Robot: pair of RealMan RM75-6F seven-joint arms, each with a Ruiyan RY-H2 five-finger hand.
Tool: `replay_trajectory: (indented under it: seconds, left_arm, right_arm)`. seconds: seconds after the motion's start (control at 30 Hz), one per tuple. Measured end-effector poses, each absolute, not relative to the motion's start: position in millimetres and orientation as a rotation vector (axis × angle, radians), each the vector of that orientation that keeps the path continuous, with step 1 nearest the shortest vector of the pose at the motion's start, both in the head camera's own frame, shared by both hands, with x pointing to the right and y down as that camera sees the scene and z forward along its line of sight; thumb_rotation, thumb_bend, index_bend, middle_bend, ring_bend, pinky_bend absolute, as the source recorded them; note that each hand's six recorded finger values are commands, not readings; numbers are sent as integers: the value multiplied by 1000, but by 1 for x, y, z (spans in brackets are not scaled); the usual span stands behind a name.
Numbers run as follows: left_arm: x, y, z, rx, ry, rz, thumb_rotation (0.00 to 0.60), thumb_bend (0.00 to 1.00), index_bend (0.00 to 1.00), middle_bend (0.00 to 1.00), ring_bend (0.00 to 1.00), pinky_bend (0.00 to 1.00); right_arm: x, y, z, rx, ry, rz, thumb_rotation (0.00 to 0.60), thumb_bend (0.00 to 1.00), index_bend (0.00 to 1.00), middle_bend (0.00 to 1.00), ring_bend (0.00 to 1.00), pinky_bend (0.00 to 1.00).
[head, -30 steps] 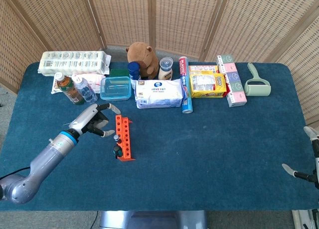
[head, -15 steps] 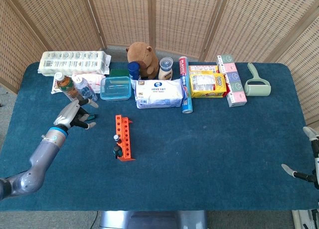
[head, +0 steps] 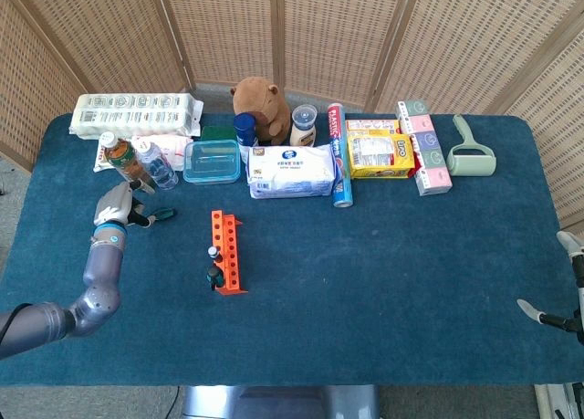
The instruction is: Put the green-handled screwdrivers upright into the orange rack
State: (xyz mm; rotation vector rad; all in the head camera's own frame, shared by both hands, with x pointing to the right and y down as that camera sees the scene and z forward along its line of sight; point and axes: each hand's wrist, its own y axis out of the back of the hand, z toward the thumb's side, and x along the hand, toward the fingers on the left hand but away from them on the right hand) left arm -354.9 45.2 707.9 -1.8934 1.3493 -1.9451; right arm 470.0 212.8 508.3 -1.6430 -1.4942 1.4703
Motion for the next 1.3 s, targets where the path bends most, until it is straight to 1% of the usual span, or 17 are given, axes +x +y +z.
replay_trajectory:
  seconds: [0.4,0.9,1.3]
  left_arm:
    - [-356,50,732,-1843,1313,-2042,600,303,345,962,971,995]
    - [-344,52,744,-1834,1277,-2032,600,308,345,962,970,995]
    - [-335,54,755,-1820,1259,-2050,600,337,344,962,970,995]
  right_arm:
    - [470,213,509,-1646,-1496,1471,600,85,59,60,12,0]
    - [473,212,507,-1637,-1506,1469,600,86,59,61,13,0]
    - [476,212,505,-1631,-1518,1465,600,86,59,61,13,0]
